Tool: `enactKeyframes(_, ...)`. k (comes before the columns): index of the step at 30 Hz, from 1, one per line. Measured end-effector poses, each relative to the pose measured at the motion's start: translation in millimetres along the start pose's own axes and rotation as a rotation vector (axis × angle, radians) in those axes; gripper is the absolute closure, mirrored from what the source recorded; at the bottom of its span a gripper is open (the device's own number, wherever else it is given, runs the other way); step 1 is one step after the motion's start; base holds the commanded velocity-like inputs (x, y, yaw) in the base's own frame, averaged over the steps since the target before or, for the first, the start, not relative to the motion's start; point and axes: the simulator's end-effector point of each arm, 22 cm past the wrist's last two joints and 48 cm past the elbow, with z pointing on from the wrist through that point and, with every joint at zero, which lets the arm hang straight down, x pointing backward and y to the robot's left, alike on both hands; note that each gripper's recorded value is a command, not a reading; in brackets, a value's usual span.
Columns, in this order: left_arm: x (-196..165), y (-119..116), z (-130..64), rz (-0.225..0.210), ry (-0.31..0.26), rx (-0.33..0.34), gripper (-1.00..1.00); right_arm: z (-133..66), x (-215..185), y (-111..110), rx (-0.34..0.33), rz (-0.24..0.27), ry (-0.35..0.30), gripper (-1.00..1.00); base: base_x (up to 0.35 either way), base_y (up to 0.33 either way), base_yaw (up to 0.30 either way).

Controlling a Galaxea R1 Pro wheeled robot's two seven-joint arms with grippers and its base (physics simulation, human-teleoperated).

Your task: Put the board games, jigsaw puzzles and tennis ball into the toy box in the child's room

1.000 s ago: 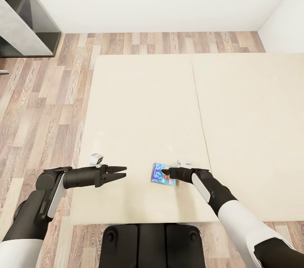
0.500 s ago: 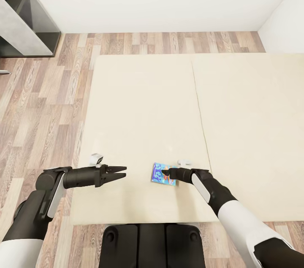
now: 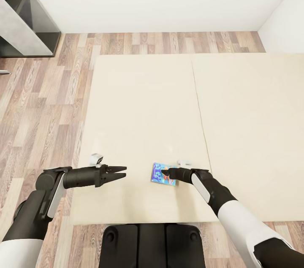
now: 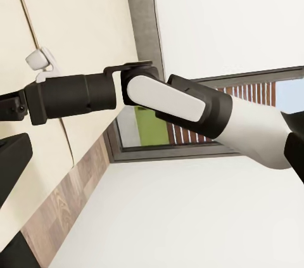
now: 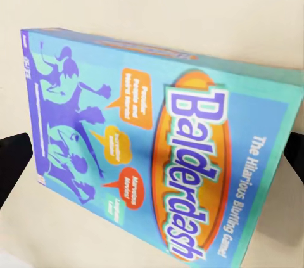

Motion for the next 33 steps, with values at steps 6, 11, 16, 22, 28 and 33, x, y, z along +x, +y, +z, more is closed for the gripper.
enactKeyframes(6, 0.0, 0.0, 0.0, 0.000, 0.000, 0.000, -1.00, 0.0, 0.0, 0.1, 0.000, 0.000, 0.000, -1.00, 0.000, 0.039, 0.000)
enactKeyframes(11, -0.1, -0.1, 0.0, 0.000, 0.000, 0.000, -1.00, 0.0, 0.0, 0.1, 0.000, -0.001, 0.000, -1.00, 0.000, 0.014, 0.000)
enactKeyframes(16, 0.0, 0.0, 0.0, 0.000, 0.000, 0.000, -1.00, 0.0, 0.0, 0.1, 0.000, -0.001, 0.000, -1.00, 0.000, 0.006, 0.000)
enactKeyframes(22, 0.0, 0.0, 0.0, 0.000, 0.000, 0.000, -1.00, 0.0, 0.0, 0.1, 0.000, -0.001, 0.000, -1.00, 0.000, 0.028, 0.000)
enactKeyframes(28, 0.0, 0.0, 0.0, 0.000, 0.000, 0.000, -1.00, 0.0, 0.0, 0.1, 0.000, -0.001, 0.000, -1.00, 0.000, 0.020, 0.000)
enactKeyframes(33, 0.1, 0.1, 0.0, -0.001, 0.000, 0.000, -1.00, 0.0, -0.1, 0.1, 0.000, -0.001, 0.000, -1.00, 0.000, 0.105, 0.000)
